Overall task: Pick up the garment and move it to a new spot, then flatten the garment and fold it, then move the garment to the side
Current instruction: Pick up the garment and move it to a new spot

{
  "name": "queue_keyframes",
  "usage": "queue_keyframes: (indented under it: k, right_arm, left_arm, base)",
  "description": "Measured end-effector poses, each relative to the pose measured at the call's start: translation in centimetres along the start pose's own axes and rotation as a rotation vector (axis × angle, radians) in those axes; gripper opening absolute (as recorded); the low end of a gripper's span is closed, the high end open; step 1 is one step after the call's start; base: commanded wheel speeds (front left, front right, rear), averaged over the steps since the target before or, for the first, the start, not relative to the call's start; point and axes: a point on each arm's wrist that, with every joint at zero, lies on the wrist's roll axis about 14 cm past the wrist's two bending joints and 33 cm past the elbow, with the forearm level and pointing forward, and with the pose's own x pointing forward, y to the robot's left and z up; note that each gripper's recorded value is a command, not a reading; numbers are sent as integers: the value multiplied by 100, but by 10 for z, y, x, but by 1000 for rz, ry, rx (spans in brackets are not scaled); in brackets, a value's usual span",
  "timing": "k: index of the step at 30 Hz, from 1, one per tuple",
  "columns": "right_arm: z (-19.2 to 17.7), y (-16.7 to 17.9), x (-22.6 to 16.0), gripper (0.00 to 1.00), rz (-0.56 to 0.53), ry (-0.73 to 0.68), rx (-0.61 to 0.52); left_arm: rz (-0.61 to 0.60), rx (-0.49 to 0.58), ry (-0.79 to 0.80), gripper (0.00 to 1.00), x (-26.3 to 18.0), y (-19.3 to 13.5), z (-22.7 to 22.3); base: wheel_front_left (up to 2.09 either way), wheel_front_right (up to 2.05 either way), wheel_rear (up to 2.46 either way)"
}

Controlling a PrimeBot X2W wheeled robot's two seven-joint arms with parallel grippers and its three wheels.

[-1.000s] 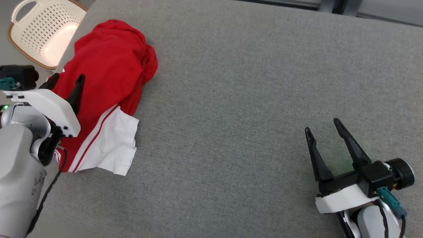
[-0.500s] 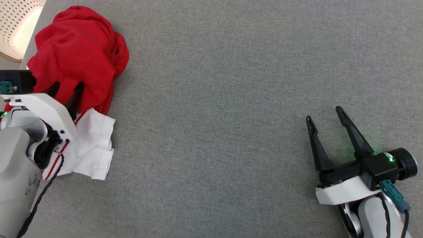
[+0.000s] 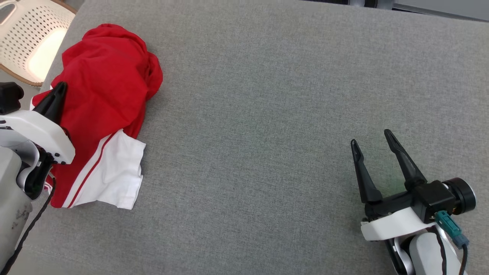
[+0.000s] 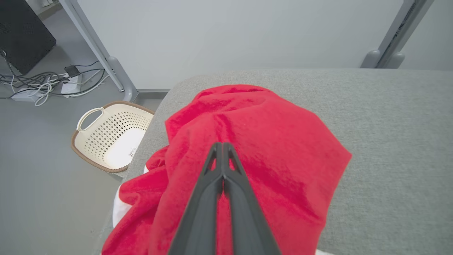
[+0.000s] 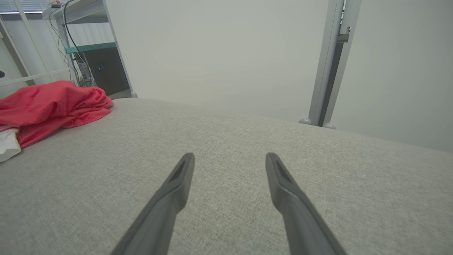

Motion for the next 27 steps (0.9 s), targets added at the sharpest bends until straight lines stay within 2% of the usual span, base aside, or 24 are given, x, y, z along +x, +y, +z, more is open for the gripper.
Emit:
queue_keyframes:
  k: [3, 4, 5, 12, 16, 25, 26, 27]
  right_arm:
    - [3, 4, -2, 100, 4, -5, 1]
    - [4, 5, -1, 100, 6, -6, 2]
    - [3, 5, -1, 100, 7, -5, 2]
    - [-7, -2, -2, 100, 3, 15, -2]
    - [-14, -10, -2, 100, -12, 27, -1]
    - [-25, -22, 0, 100, -46, 41, 15]
    - [-26, -22, 0, 100, -48, 42, 17]
    - [-26, -23, 0, 100, -50, 42, 19]
  left_arm:
    - [12, -13, -15, 0, -5, 5, 4]
    - [26, -27, -16, 42, -6, 8, 3]
    - [35, -37, -16, 100, -6, 10, 1]
    - [11, -94, 89, 100, 4, -10, -30]
    - [-13, -120, 210, 100, 7, -23, -60]
    - [-4, -101, 363, 100, 14, -21, -94]
    - [-6, -90, 369, 86, 14, -20, -95]
    - [-7, -85, 370, 0, 15, -20, -95]
  base:
    - [0, 0, 0]
    - [0, 0, 0]
    - [0, 0, 0]
    - [0, 0, 0]
    - [0, 0, 0]
    - [0, 0, 0]
    - [0, 0, 0]
    - [0, 0, 0]
